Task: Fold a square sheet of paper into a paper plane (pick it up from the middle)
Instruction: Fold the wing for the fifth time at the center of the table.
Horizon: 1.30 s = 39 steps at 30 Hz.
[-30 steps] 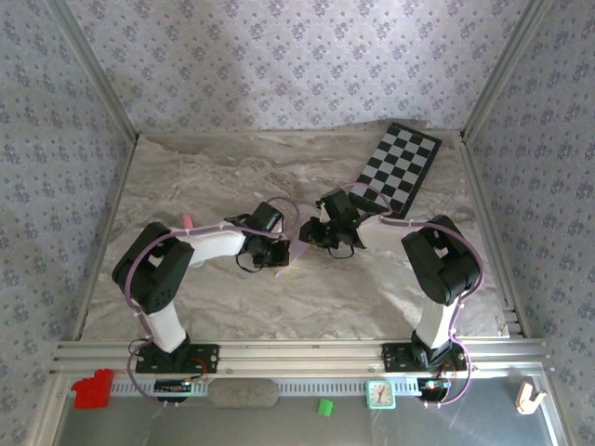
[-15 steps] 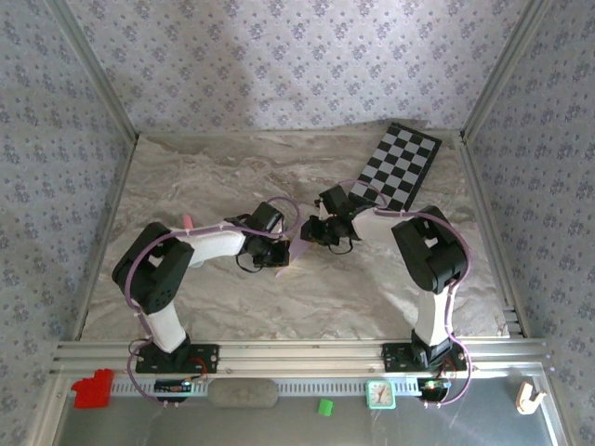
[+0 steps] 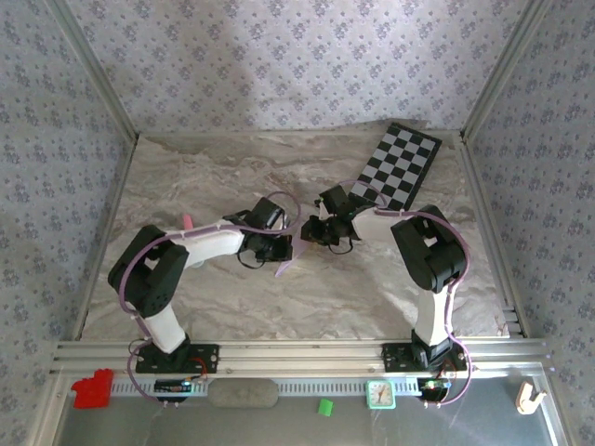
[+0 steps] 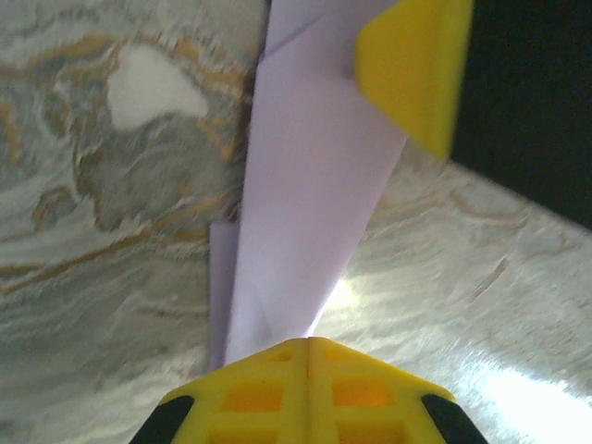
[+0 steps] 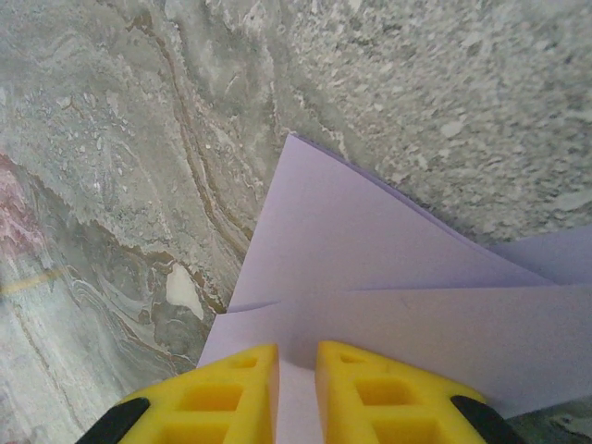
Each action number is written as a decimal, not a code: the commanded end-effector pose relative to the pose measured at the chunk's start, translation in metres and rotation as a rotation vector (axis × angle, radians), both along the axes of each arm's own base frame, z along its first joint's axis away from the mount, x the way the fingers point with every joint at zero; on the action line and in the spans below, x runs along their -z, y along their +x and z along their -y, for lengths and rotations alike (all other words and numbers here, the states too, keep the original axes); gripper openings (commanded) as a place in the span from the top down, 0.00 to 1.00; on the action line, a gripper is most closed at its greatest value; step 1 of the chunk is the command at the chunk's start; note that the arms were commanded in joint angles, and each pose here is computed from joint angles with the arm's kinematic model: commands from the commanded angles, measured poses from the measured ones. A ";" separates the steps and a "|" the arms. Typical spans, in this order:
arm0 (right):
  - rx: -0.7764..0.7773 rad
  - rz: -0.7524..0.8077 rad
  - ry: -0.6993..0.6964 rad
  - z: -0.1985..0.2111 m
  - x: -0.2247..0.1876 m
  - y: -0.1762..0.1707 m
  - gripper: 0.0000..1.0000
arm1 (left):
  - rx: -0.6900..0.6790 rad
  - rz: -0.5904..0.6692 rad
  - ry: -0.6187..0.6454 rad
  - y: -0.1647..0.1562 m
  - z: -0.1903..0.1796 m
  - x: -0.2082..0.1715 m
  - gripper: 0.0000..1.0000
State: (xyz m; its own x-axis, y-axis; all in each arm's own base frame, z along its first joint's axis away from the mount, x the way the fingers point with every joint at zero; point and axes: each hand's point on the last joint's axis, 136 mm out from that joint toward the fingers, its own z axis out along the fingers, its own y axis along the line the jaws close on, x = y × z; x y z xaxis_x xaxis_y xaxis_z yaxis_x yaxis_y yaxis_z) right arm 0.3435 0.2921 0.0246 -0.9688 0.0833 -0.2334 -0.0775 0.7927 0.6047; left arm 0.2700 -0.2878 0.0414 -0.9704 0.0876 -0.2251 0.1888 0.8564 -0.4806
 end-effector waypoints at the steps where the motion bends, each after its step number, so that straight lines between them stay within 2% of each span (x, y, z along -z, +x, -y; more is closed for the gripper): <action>1: 0.010 -0.082 -0.054 0.011 0.027 -0.017 0.80 | -0.010 -0.004 -0.026 0.011 0.012 0.002 0.94; 9: -0.016 -0.041 -0.039 0.010 0.016 -0.012 0.80 | -0.036 -0.095 0.074 0.000 -0.003 0.032 0.98; 13: -0.060 0.023 0.004 0.006 -0.010 -0.002 0.80 | -0.065 -0.140 0.153 -0.012 -0.021 0.049 1.00; 18: -0.095 0.069 0.015 0.000 -0.029 -0.005 0.80 | -0.079 -0.153 0.179 -0.015 -0.027 0.056 1.00; 28: -0.118 0.001 -0.023 -0.004 0.004 -0.016 0.83 | -0.079 -0.159 0.206 -0.018 -0.033 0.060 1.00; 34: -0.046 -0.019 -0.060 0.025 0.017 0.003 0.83 | -0.077 -0.181 0.238 -0.027 -0.042 0.068 1.00; 39: 0.062 -0.004 -0.082 0.063 0.022 0.036 0.83 | -0.085 -0.221 0.251 -0.040 -0.050 0.079 1.00</action>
